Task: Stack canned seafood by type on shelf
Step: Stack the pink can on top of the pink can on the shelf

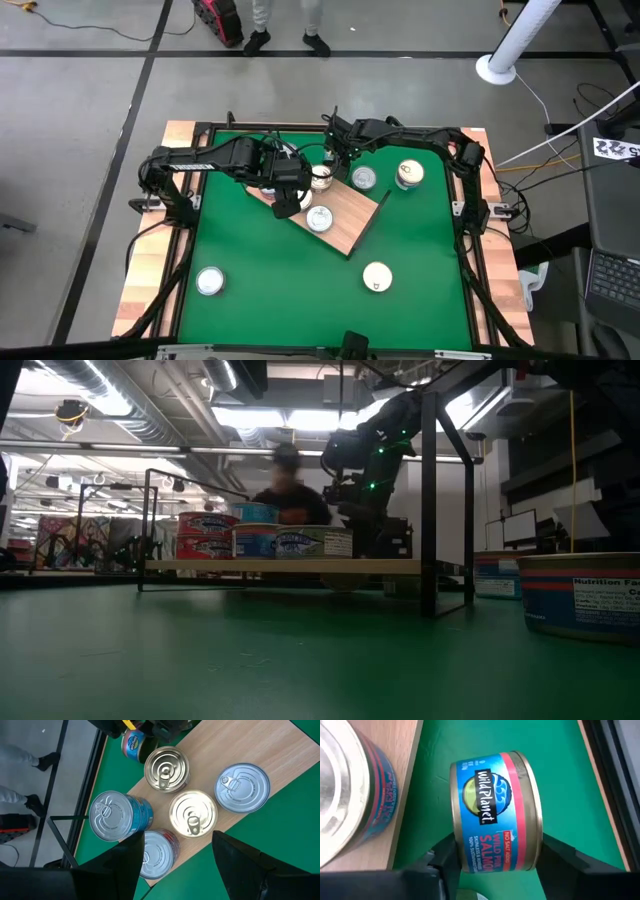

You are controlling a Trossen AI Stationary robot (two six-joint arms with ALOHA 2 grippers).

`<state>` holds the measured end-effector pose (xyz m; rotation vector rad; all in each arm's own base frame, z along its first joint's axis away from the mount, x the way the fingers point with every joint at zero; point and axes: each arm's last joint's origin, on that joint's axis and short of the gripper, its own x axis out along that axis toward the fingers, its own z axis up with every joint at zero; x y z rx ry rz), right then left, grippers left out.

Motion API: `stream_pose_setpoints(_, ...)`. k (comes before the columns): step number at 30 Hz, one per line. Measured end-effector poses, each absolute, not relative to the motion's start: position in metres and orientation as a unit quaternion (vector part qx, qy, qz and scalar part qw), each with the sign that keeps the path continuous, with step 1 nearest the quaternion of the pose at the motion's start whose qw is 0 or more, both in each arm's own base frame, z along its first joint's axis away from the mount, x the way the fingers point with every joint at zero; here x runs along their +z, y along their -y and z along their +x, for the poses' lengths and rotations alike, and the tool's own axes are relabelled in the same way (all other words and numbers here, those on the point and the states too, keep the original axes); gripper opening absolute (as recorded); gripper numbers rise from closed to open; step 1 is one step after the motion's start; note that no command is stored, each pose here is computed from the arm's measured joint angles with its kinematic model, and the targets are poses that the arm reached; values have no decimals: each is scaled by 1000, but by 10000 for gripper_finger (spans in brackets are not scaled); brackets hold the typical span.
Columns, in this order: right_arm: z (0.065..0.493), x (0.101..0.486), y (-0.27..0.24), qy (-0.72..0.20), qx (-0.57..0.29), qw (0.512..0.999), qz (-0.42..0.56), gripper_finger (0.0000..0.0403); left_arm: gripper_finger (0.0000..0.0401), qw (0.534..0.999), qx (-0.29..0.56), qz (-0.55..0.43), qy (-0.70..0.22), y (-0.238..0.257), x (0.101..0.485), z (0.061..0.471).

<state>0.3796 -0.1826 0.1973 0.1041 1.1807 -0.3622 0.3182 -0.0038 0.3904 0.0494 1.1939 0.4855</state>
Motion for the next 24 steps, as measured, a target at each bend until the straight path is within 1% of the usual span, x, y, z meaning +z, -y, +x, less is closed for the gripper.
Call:
stream_pose_setpoints(3,380,197,183,-552,-170,815,48,185,227,799,224,26,-558,4,390,318)
stream_pose_setpoints(8,380,197,183,-554,-163,815,38,186,227,794,216,40,-567,3,391,315)
stream_pose_setpoints(11,379,198,183,-559,-158,814,29,199,227,796,219,35,-563,3,398,306)
stream_pose_setpoints(14,378,205,182,-568,-151,809,16,200,227,809,226,28,-543,4,411,292)
stream_pose_setpoints(19,379,225,184,-574,-157,804,-8,188,227,833,252,22,-492,11,433,265)
stream_pose_setpoints(24,381,251,186,-573,-165,802,-33,194,227,856,276,32,-435,28,450,241)
